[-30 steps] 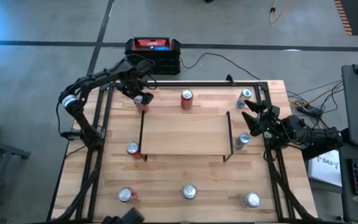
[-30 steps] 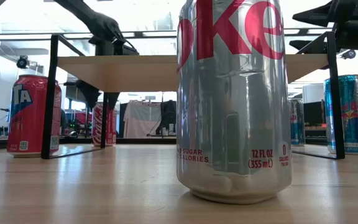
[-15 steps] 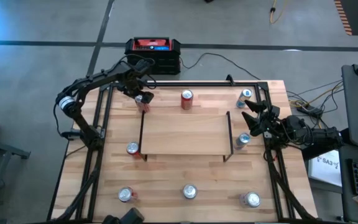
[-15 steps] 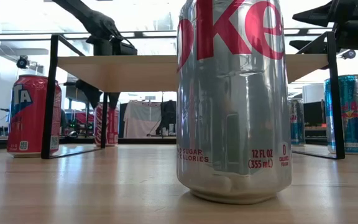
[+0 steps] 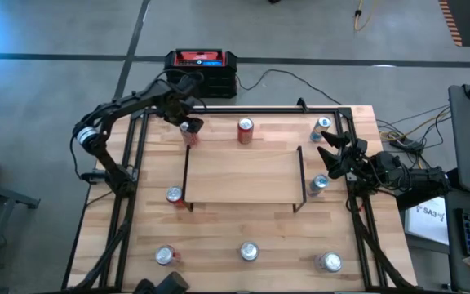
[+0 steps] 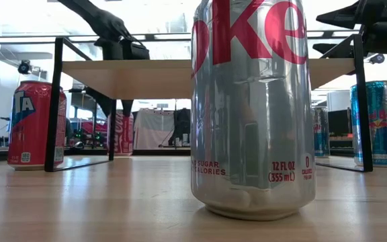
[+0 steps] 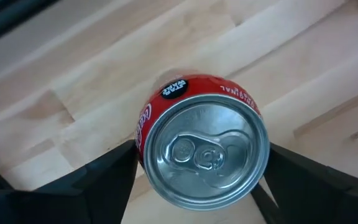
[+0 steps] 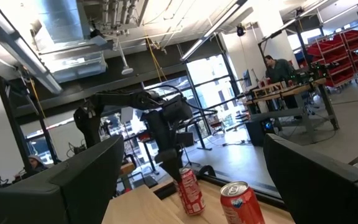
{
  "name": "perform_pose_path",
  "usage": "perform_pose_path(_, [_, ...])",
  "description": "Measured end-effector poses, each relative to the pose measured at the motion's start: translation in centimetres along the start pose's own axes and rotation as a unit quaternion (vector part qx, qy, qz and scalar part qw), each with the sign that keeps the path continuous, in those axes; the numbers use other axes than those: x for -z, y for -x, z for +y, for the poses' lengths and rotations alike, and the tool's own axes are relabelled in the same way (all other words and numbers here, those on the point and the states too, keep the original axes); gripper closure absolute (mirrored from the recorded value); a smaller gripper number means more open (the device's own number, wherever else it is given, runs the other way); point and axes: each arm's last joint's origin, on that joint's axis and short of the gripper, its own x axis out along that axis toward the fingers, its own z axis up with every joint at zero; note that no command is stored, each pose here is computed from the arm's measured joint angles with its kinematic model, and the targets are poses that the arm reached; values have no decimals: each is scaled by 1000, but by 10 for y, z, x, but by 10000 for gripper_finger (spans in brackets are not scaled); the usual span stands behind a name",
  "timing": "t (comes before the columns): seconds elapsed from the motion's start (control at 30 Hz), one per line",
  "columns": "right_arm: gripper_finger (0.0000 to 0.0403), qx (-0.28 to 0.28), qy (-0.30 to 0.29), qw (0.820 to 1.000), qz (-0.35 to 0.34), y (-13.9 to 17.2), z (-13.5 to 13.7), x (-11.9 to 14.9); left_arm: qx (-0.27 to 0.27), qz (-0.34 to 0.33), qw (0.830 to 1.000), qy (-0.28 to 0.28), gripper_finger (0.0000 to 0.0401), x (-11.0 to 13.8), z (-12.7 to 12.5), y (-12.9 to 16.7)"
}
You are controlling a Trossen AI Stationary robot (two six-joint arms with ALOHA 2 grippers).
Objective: Place canned beverage on shelf
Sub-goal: Move the top red white soda to the middle left of the table
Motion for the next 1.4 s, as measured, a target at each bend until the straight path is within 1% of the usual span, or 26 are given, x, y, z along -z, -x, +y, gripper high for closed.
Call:
perform_pose_path(0.33, [33,0,0,1000,0,0,0,0,6,-5,1000,-6,79,-1,-1,1])
perform_pose_path(0.6, [33,0,0,1000,0,0,0,0,17,-44,999,-10,79,-9,-3,2])
perform_pose_path(0.97, [33,0,-1,1000,0,0,0,0,13,-54,998,-9,79,-10,-3,-1])
perform_pose_path(1.17, [33,0,-1,1000,0,0,0,0,14,-62,998,-1,89,-7,0,-13])
perform_pose_path(1.3, [33,0,-1,1000,0,0,0,0,15,-65,998,0,95,-7,1,-15])
perform_pose_path(1.4, [33,0,0,1000,0,0,0,0,15,-64,998,0,107,-7,1,-14])
